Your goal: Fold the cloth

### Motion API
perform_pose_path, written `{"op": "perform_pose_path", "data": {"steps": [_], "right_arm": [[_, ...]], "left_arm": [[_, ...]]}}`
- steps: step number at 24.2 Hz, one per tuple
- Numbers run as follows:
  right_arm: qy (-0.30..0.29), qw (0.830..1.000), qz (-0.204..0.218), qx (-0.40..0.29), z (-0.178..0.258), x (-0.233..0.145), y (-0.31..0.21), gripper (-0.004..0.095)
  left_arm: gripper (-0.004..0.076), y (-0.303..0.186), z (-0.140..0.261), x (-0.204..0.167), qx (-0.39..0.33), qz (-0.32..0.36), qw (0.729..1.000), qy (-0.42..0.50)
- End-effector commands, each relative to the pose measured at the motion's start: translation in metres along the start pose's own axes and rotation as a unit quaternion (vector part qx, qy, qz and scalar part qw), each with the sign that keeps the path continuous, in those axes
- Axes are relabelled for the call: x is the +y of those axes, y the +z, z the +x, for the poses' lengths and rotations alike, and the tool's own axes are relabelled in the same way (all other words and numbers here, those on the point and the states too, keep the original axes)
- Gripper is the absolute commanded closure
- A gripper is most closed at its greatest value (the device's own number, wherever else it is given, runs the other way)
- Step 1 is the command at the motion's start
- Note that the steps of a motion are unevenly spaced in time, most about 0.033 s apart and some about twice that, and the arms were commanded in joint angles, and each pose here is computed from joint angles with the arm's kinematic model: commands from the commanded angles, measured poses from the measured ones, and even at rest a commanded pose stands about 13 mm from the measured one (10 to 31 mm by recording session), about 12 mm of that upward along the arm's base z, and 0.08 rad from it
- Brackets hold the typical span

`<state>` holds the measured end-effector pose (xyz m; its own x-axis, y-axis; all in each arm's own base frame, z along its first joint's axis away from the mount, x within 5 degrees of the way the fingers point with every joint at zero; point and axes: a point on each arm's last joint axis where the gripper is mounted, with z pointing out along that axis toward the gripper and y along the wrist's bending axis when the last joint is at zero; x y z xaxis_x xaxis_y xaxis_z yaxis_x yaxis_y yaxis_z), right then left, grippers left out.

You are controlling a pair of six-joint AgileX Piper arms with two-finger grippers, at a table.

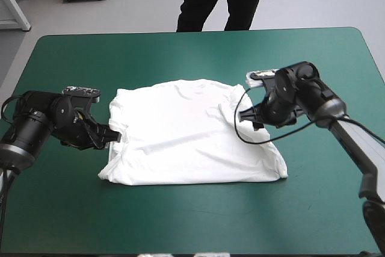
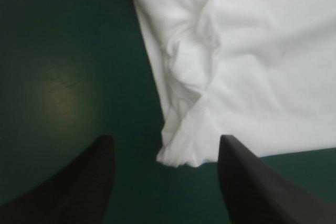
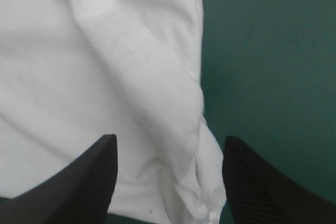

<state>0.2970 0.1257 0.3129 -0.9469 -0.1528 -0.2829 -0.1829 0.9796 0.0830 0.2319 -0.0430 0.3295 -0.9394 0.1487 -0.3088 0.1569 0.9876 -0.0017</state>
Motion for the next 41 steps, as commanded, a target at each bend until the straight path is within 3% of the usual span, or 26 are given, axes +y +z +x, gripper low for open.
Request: {"op": "perform_pose_path", "data": {"steps": [1,9,15,25,28,31,41], "right_arm": [[0.016,0.997,-0.026,-0.067,0.024,-0.005,-0.035,0.0354],[0.032,0.992,-0.047,-0.115,0.047,-0.009,-0.069,0.0355],[0.036,0.992,-0.047,-0.109,0.048,-0.009,-0.069,0.0355],[0.035,0.993,-0.043,-0.101,0.050,-0.009,-0.069,0.0355],[0.035,0.994,-0.041,-0.091,0.051,-0.009,-0.068,0.0354],[0.035,0.997,-0.035,-0.066,0.056,-0.010,-0.068,0.0354],[0.051,0.998,-0.021,-0.018,0.074,-0.015,-0.025,0.0342]], "left_arm": [[0.0304,-0.014,0.008,0.004,-0.018,-0.021,1.000,-0.007],[0.0304,0.018,0.026,-0.004,0.003,0.023,0.999,-0.023],[0.0304,0.042,0.033,-0.004,0.004,0.026,0.999,-0.027],[0.0305,0.100,0.034,-0.005,0.069,0.020,0.997,-0.032],[0.0391,0.104,0.036,-0.004,0.061,0.020,0.997,-0.032],[0.0721,0.114,0.048,-0.004,0.075,0.018,0.996,-0.032],[0.0733,0.118,0.053,-0.004,0.078,0.017,0.996,-0.030]]}}
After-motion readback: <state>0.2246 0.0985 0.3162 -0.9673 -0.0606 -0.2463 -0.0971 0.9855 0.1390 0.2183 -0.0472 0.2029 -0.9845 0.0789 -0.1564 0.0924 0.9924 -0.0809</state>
